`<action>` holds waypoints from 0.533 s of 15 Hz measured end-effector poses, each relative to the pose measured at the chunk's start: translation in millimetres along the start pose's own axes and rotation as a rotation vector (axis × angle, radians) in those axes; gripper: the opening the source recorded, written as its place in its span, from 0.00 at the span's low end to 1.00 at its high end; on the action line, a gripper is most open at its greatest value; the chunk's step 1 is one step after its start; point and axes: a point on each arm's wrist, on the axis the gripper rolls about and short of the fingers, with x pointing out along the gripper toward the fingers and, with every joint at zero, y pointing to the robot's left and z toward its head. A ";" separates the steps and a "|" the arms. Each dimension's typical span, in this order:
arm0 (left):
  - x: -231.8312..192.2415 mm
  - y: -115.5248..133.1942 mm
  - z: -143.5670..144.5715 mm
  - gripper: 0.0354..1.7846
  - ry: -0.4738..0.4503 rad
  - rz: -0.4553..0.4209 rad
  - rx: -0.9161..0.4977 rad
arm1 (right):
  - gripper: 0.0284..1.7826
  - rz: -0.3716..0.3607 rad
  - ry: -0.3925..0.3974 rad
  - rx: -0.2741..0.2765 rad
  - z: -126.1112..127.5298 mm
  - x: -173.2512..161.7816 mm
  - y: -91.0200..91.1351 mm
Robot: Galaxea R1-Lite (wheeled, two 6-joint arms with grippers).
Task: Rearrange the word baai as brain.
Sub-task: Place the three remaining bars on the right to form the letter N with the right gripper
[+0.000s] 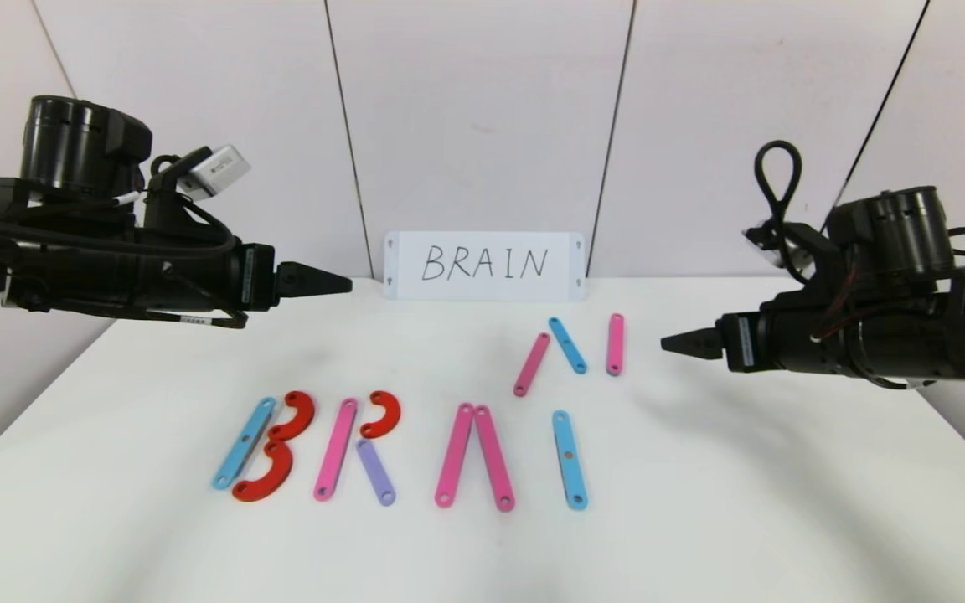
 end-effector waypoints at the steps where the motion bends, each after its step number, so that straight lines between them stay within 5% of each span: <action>1: -3.0 6.0 0.8 0.97 -0.007 0.009 0.025 | 0.98 -0.023 -0.010 -0.005 3.9 4.8 11.9; 8: -3.8 23.0 5.4 0.97 -0.025 0.050 0.050 | 0.98 -0.137 -0.018 -0.068 6.1 61.3 76.7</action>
